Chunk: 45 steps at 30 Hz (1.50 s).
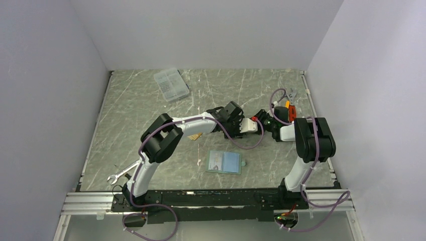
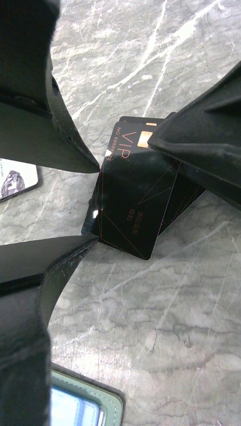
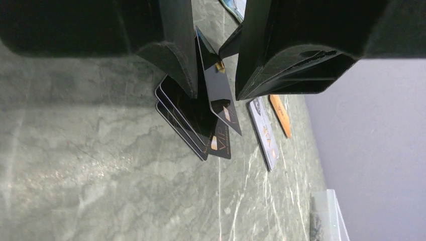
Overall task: Put the credit cards into the card holder
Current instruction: Pick up the credit card from the center of the board.
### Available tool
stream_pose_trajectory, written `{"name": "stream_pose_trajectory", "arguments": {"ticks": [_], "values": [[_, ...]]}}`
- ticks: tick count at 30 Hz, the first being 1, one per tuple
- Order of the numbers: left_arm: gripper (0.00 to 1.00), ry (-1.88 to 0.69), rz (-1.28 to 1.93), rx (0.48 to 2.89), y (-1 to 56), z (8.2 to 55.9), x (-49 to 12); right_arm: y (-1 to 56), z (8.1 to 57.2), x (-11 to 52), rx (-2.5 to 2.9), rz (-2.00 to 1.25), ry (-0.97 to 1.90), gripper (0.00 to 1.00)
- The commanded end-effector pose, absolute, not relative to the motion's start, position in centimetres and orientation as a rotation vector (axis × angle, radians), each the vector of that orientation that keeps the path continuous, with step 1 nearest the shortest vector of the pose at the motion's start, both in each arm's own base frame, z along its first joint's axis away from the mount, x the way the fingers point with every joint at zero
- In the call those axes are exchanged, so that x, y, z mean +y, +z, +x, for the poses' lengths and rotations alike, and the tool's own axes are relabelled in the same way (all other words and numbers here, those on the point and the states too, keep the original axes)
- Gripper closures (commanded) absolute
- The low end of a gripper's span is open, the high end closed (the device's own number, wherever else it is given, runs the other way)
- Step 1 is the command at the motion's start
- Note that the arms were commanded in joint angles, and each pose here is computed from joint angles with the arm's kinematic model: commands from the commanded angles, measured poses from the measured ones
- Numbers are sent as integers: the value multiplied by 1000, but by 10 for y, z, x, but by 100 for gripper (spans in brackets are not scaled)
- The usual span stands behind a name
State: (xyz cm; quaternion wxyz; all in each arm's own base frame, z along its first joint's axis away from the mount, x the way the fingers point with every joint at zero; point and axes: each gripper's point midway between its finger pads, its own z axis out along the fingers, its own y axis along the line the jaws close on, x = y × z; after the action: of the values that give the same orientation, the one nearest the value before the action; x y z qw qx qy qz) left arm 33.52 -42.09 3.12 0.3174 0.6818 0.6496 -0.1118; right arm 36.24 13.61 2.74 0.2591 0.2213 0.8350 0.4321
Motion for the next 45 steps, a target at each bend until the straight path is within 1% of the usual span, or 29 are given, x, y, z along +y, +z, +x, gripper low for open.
{"name": "stream_pose_trajectory", "arguments": {"ticks": [1,6,11,17,21,22,23,24,26,28,30,31,33,37,40,42,45], "values": [[46,-257,1866,1761,12,327,-400,29,375,138,2224,549,1169,63],[47,-258,1872,1758,10,327,-400,28,369,143,2224,540,1204,63],[47,-257,1875,1754,10,327,-401,29,361,153,2218,524,1263,69],[47,-269,1865,1762,14,327,-402,27,358,158,2218,528,1288,83],[46,-301,1829,1777,30,330,-404,35,360,158,2203,526,1282,98],[45,-319,1813,1787,37,331,-404,38,360,157,2199,526,1277,100],[43,-340,1792,1795,46,332,-404,42,361,156,2193,520,1272,100],[40,-362,1769,1810,54,333,-403,47,361,156,2187,516,1266,100],[30,-420,1718,1834,75,335,-399,58,362,155,2170,501,1257,100],[17,-477,1654,1857,98,336,-394,69,361,155,2156,489,1252,100],[7,-547,1581,1867,128,337,-386,83,360,155,2138,465,1250,100],[4,-583,1542,1883,140,337,-380,89,359,154,2132,457,1242,100],[1,-646,1494,1892,161,330,-372,99,355,155,2125,435,1229,100],[0,-814,1379,1900,195,312,-362,124,340,165,2102,353,1252,100],[1,-1058,1296,1914,223,292,-357,146,321,176,2073,259,1276,100],[1,-1299,1263,1887,240,274,-352,168,306,182,2023,200,1294,100],[1,-1474,1153,1910,250,265,-343,198,286,191,1959,121,1316,100]]}}
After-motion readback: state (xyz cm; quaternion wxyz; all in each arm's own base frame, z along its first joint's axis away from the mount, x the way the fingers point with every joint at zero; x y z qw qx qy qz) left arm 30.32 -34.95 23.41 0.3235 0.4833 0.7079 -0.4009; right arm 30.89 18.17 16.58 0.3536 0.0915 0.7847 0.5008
